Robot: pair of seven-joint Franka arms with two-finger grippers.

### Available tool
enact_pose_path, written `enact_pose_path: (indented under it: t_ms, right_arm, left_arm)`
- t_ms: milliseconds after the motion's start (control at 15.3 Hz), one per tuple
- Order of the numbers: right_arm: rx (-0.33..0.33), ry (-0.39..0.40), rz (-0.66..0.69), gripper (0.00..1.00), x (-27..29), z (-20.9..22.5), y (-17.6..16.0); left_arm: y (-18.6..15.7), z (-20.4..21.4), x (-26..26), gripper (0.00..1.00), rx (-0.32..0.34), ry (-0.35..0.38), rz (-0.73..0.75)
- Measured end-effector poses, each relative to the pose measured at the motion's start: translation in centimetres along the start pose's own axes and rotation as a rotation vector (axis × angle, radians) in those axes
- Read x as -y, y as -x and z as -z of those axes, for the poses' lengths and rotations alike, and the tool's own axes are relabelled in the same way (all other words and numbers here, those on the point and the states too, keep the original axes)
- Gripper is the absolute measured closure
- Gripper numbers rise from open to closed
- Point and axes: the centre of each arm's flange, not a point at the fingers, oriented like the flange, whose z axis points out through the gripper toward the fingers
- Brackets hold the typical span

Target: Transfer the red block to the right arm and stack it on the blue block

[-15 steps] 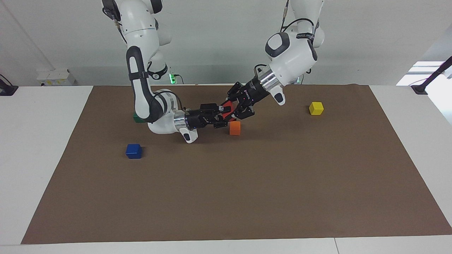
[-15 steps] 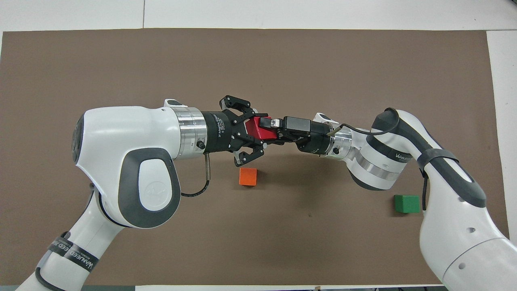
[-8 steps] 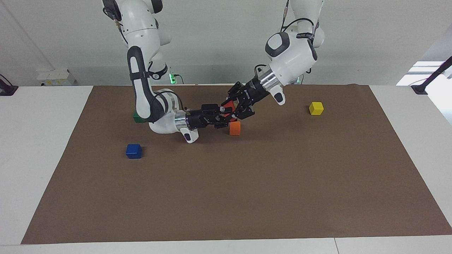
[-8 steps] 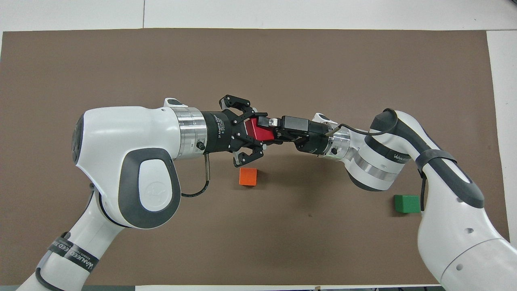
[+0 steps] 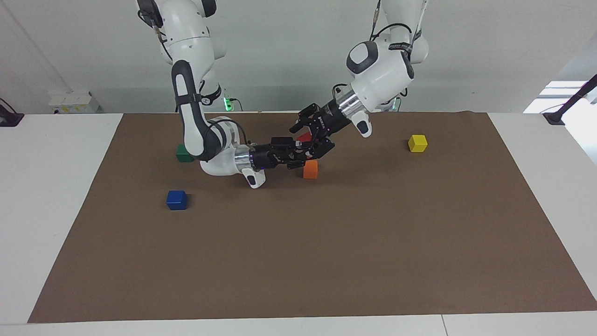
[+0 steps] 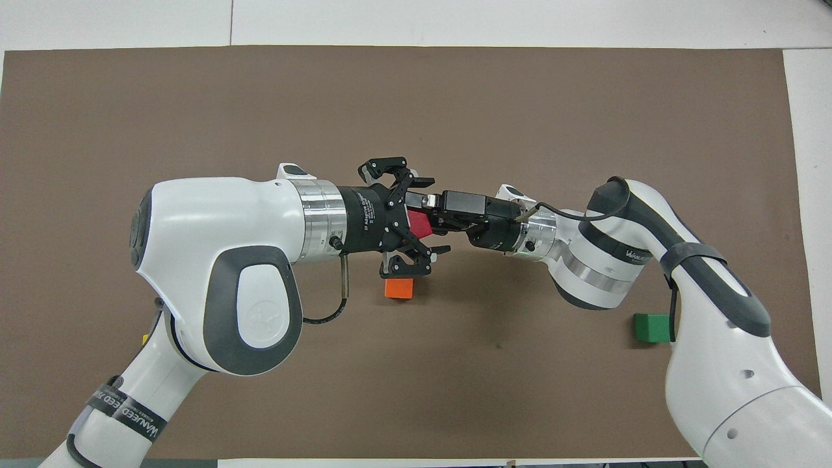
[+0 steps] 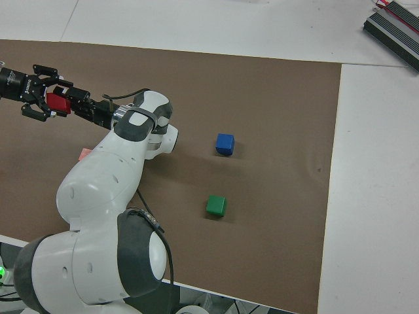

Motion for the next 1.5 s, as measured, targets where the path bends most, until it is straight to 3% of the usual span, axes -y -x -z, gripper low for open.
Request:
enact_pose_path:
  t_ms: [261, 457, 588, 719, 915, 1045, 1176, 1307, 1503]
  right_arm:
    - [-0.012, 0.014, 0.002, 0.43, -0.1, 0.2, -0.2]
    - [-0.057, 0.073, 0.022, 0.43, 0.4, 0.8, -0.9]
    - [-0.061, 0.167, 0.048, 0.43, 1.4, 1.3, -1.4]
    - [-0.047, 0.287, 0.057, 0.43, 3.7, 2.5, -2.2]
    - [-0.044, 0.436, 0.062, 0.43, 8.3, 7.9, -4.1]
    - [-0.043, 0.504, 0.067, 0.43, 10.4, 12.2, -5.0]
    - [-0.04, 0.578, 0.047, 0.43, 12.0, 15.7, -5.3]
    - [-0.036, 0.696, -0.009, 0.43, 14.2, 17.6, -5.2]
    - [-0.019, 0.966, -0.067, 0.43, 18.7, 17.7, -4.8]
  left_arm:
    - [-0.4, 5.9, -0.9, 0.0, -0.078, -0.021, -0.088]
    - [-3.0, 12.3, -1.9, 0.0, -0.111, -0.094, -0.173]
    - [-6.0, 16.1, -2.7, 0.0, -0.124, -0.153, -0.249]
    - [-9.3, 19.0, -3.7, 0.0, -0.193, -0.177, -0.313]
    - [-11.9, 20.4, -4.2, 0.0, -0.387, -0.22, -0.449]
    - [-12.9, 20.9, -4.4, 0.0, -0.531, -0.28, -0.596]
    - [-13.5, 21.9, -4.7, 0.0, -0.625, -0.355, -0.785]
    - [-14.4, 23.1, -5.1, 0.0, -0.687, -0.447, -0.967]
    - [-15.4, 24.1, -5.5, 0.0, -0.699, -0.558, -1.17]
